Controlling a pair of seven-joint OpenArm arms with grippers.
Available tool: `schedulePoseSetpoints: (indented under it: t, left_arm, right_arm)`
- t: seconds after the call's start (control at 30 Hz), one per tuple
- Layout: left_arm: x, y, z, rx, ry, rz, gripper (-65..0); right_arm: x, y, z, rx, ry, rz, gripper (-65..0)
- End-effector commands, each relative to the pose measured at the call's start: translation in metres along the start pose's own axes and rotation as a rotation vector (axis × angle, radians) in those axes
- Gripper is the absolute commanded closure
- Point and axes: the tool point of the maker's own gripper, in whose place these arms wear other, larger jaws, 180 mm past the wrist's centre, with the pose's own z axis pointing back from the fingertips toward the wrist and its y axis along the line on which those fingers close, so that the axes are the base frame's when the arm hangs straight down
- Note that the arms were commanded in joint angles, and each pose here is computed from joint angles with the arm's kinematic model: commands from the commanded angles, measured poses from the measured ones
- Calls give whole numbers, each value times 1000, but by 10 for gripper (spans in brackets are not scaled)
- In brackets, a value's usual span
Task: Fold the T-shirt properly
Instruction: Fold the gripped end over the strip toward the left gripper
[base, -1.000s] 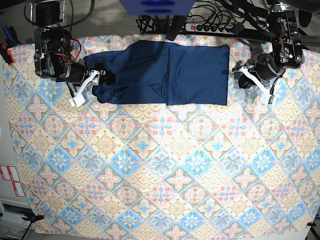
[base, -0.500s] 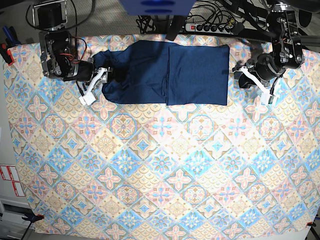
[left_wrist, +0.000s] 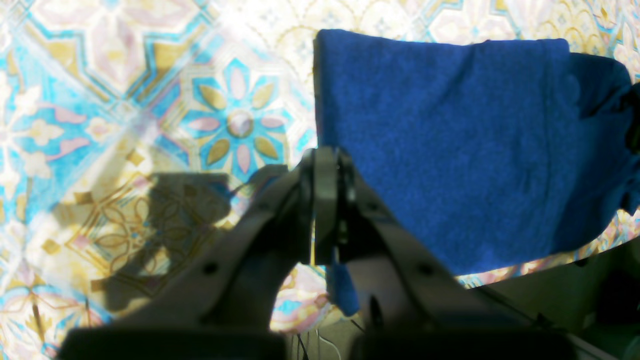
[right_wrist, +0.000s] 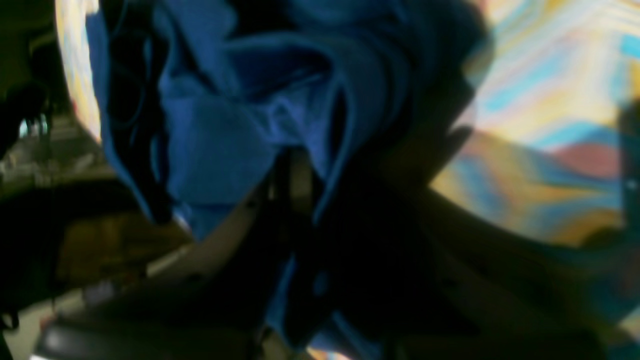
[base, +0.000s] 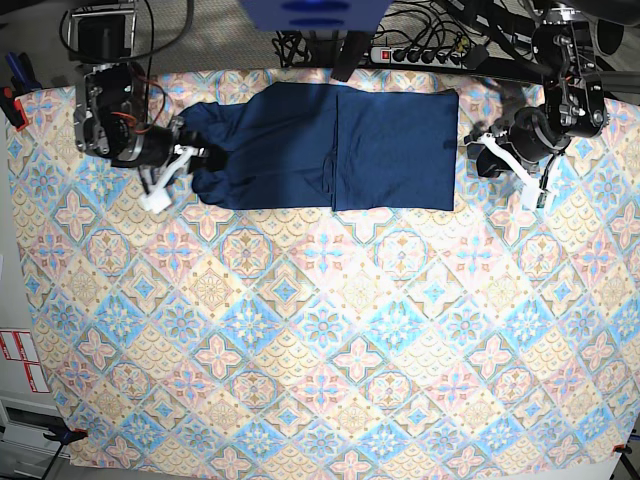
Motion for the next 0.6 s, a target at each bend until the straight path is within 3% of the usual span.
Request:
schedulePoseSetpoints:
  t: [0.0,0.27,0.57]
  left_arm:
    - [12,0,4,-4,-39,-13,0]
    - [24,-6,1,-19,-78,1,0]
    - [26,-7,1,-21,-82,0,0]
  right_arm:
    - [13,-19,14,-75,-22,12,-37]
    - [64,-9,22,-63,-118,49,-36]
    - [91,-10,34,-82,-154,89,-35]
